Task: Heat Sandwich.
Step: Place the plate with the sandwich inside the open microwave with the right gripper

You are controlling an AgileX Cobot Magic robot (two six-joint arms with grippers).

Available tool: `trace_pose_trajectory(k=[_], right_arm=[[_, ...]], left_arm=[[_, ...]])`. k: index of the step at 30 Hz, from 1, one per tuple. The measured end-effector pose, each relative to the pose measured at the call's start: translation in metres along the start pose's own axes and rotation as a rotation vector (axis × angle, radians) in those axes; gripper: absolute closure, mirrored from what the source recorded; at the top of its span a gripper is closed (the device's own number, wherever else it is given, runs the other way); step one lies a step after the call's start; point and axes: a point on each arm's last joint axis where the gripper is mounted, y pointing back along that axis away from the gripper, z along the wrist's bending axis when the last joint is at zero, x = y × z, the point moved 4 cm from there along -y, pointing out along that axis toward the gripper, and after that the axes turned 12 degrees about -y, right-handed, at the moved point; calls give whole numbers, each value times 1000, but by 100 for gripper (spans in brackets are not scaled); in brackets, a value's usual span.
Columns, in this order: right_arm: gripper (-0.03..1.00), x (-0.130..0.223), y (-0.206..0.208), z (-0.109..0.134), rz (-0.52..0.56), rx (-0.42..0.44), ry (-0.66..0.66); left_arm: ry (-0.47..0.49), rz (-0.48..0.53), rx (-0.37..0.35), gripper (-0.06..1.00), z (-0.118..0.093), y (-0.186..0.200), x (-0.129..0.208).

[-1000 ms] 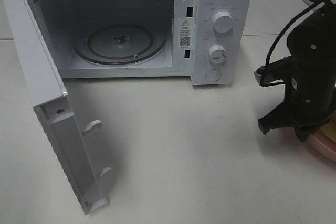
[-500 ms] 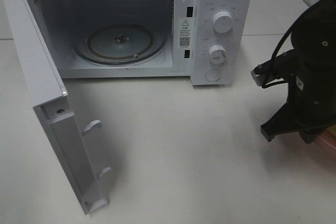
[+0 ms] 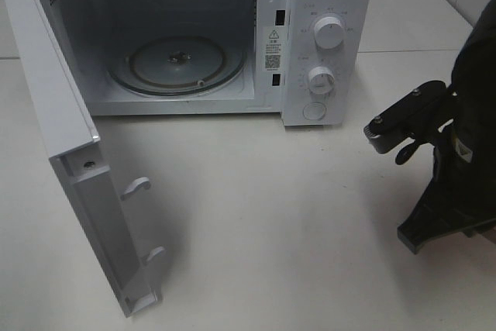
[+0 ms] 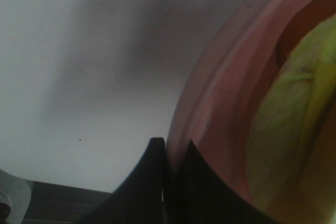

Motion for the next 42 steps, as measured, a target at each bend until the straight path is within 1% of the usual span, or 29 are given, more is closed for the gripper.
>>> trace_pose_trajectory(k=[6, 12, 15, 16, 17, 20, 21, 25, 26, 28, 29, 31, 33, 34, 35, 38, 42], right_arm=[[93, 10, 15, 9, -37, 1, 63], [93, 17, 23, 18, -53, 6, 117], [93, 23, 30, 29, -75, -13, 169], [93, 23, 30, 29, -75, -13, 169], [93, 26, 32, 35, -82, -15, 201], [93, 29, 34, 40, -89, -13, 235], [93, 32, 37, 45, -99, -12, 282], [93, 36, 40, 52, -116, -13, 344], [93, 39, 42, 56, -127, -13, 385], [93, 41, 44, 59, -134, -13, 423], [93, 41, 44, 59, -134, -13, 423], [93, 43, 45, 62, -142, -10, 488], [93, 44, 46, 63, -145, -7, 537], [93, 44, 46, 63, -145, -7, 537], [93, 43, 46, 64, -154, -11, 574], [93, 42, 46, 66, -165, -16, 605], [93, 40, 47, 69, -193, -27, 713]], left_arm=[[0, 0, 0, -3, 0, 0, 0], [0, 0, 0, -3, 0, 0, 0], [0, 0, 0, -3, 0, 0, 0], [0, 0, 0, -3, 0, 0, 0], [0, 0, 0, -3, 0, 0, 0], [0, 0, 0, -3, 0, 0, 0], [0, 0, 0, -3, 0, 0, 0], [0, 0, 0, -3, 0, 0, 0], [0, 0, 0, -3, 0, 0, 0], [0, 0, 0, -3, 0, 0, 0], [0, 0, 0, -3, 0, 0, 0], [0, 0, 0, -3, 0, 0, 0], [0, 0, 0, -3, 0, 0, 0], [0, 0, 0, -3, 0, 0, 0], [0, 0, 0, -3, 0, 0, 0], [0, 0, 0, -3, 0, 0, 0], [0, 0, 0, -3, 0, 0, 0]])
